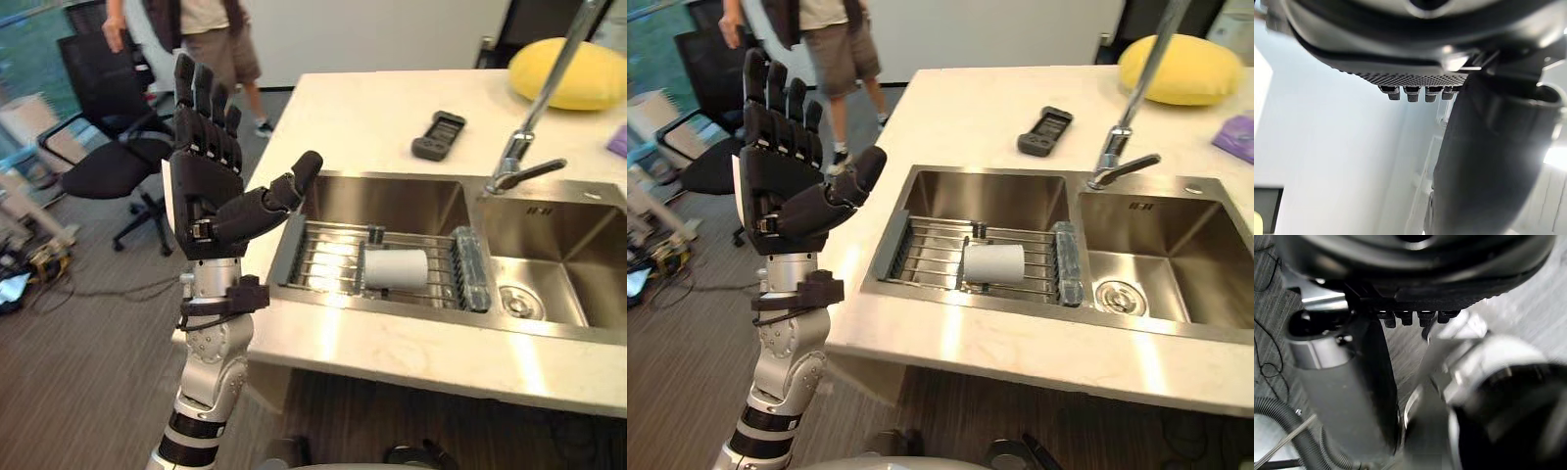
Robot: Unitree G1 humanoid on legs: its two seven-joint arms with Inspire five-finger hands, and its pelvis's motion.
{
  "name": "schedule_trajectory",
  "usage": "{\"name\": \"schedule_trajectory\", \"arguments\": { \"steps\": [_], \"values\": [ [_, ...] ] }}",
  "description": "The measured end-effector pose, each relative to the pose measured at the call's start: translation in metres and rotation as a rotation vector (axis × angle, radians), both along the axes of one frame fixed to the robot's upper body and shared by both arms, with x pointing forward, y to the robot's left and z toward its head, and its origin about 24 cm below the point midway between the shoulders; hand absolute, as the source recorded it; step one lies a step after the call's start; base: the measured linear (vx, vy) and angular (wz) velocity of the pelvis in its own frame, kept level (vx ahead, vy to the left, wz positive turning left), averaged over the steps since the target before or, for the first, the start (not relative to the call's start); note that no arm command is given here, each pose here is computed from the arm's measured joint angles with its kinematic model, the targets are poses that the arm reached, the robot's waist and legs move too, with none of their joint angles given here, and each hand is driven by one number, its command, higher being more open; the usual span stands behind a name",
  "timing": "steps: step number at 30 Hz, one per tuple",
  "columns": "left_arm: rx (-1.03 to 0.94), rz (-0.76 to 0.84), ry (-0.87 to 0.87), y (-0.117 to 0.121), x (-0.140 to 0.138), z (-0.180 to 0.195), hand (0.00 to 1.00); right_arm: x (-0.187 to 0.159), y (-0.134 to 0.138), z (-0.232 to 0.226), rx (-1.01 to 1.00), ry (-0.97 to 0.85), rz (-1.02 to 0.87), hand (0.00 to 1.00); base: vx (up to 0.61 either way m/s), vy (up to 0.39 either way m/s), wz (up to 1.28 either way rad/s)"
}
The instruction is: Walk over to the sink, pick up the cup, carry it to the dishwasher, place the cup inside the dishwasher, then close the dishwasher door
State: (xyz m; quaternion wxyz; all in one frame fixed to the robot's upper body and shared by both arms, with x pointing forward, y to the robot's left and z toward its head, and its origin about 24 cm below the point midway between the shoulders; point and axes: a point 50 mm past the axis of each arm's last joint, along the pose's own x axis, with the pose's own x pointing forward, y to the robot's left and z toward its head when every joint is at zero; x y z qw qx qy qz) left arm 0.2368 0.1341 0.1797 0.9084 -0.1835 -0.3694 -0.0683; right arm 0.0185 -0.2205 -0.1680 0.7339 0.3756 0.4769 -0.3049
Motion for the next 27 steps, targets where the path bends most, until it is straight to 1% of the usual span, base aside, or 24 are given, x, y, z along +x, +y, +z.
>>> {"name": "schedule_trajectory", "arguments": {
  "steps": [1,3,5,7,9,11,13,14,15,17,20,23,27],
  "values": [
    [0.030,-0.026,0.013,-0.003,0.002,0.000,1.00,-0.002,0.005,-0.001,0.011,0.000,-0.044,1.00,0.22,0.153,-0.16],
    [0.084,-0.084,0.042,-0.011,0.008,-0.002,1.00,-0.007,0.005,-0.001,0.020,0.001,-0.114,1.00,0.22,0.101,-0.11],
    [0.187,-0.158,0.075,-0.024,0.016,-0.006,1.00,-0.013,0.007,-0.003,0.037,0.003,-0.212,1.00,0.22,0.018,0.15],
    [0.244,-0.193,0.100,-0.032,0.022,-0.010,1.00,-0.013,0.007,-0.003,0.045,-0.001,-0.235,1.00,0.17,-0.024,0.11],
    [0.319,-0.238,0.163,-0.042,0.030,-0.021,1.00,-0.014,0.005,-0.002,0.044,-0.006,-0.249,1.00,0.15,-0.054,-0.01],
    [0.408,-0.245,0.241,-0.042,0.036,-0.037,1.00,-0.014,0.002,-0.002,0.040,-0.004,-0.269,1.00,0.12,-0.058,-0.10],
    [0.569,-0.231,0.316,-0.040,0.040,-0.057,1.00,-0.011,-0.002,-0.002,0.032,-0.011,-0.265,1.00,0.08,-0.051,-0.14],
    [0.606,-0.227,0.326,-0.040,0.040,-0.061,1.00,-0.010,-0.003,-0.001,0.030,-0.014,-0.264,1.00,0.05,-0.039,-0.09],
    [0.695,-0.211,0.337,-0.040,0.040,-0.068,1.00,-0.008,-0.005,-0.001,0.025,-0.018,-0.262,1.00,0.03,-0.022,-0.04],
    [0.781,-0.198,0.343,-0.040,0.040,-0.074,1.00,-0.006,-0.007,-0.001,0.020,-0.022,-0.260,1.00,0.00,0.000,0.00],
    [0.887,-0.168,0.339,-0.036,0.039,-0.079,1.00,-0.001,-0.011,0.000,0.016,-0.039,-0.273,1.00,-0.03,0.001,0.00],
    [0.953,-0.154,0.332,-0.033,0.038,-0.082,1.00,0.004,-0.014,0.001,0.014,-0.054,-0.283,1.00,-0.10,0.013,0.01],
    [0.965,-0.156,0.330,-0.032,0.037,-0.082,1.00,0.005,-0.018,0.002,0.009,-0.062,-0.279,1.00,-0.13,0.022,-0.03]
  ]
}}
